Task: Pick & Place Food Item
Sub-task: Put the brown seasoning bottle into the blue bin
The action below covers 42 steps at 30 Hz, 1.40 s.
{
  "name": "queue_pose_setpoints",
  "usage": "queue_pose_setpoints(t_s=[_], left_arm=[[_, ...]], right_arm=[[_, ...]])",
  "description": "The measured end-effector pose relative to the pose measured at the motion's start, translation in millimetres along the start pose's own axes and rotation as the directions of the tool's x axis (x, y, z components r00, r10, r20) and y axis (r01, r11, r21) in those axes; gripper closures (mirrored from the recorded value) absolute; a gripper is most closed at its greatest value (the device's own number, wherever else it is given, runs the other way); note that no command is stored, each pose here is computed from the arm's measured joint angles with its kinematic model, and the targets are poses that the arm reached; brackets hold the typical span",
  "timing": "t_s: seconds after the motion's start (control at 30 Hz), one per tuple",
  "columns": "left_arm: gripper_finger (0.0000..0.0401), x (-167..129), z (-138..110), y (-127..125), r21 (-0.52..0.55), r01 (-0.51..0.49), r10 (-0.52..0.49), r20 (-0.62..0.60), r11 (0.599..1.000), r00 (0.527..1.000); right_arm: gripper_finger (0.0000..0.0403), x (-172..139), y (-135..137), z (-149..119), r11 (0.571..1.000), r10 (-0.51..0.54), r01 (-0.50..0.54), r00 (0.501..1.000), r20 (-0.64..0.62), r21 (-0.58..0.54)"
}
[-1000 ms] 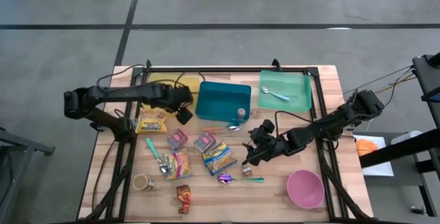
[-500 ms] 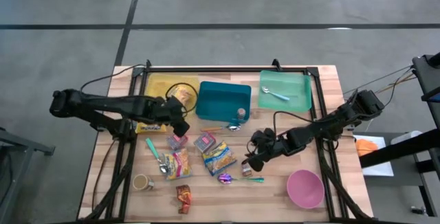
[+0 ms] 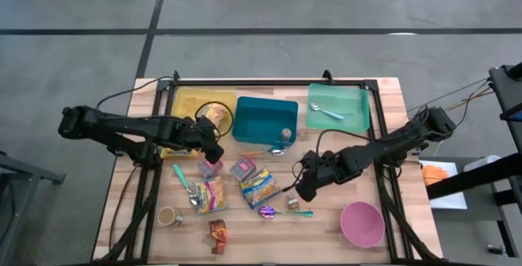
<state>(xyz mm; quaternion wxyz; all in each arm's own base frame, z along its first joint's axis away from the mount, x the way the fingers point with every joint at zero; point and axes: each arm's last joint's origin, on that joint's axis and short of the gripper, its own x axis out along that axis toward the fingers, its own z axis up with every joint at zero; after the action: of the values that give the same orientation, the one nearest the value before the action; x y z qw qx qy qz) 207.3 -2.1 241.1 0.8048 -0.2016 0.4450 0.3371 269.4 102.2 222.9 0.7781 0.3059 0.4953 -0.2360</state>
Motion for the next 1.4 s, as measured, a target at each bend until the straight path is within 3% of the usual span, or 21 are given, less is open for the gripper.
queue_pose_setpoints(t_s=[0.27,0.63,0.83,1.4], left_arm=[[0.0207,-0.5,3.8,-2.3,-0.004,0.010,-0.010,0.057,1.000,0.998],[0.0207,-0.8,6.2,-4.8,0.064,0.030,-0.035,0.078,0.997,0.996],[0.0207,-0.7,6.0,-4.7,0.120,0.024,-0.034,0.076,0.992,0.997],[0.0207,-0.7,6.9,-4.3,0.229,0.009,-0.029,0.083,0.973,0.996]], right_arm=[[0.0120,11.3,18.7,-6.3,0.997,-0.027,0.035,0.993,-0.112,0.070],[0.0120,38.9,68.3,0.0,0.989,-0.147,0.151,0.972,-0.184,0.004],[0.0120,52.6,81.7,1.2,0.961,-0.276,0.274,0.934,-0.227,-0.037],[0.0120,57.8,97.5,-1.5,0.967,-0.227,0.246,0.950,-0.212,0.067]])
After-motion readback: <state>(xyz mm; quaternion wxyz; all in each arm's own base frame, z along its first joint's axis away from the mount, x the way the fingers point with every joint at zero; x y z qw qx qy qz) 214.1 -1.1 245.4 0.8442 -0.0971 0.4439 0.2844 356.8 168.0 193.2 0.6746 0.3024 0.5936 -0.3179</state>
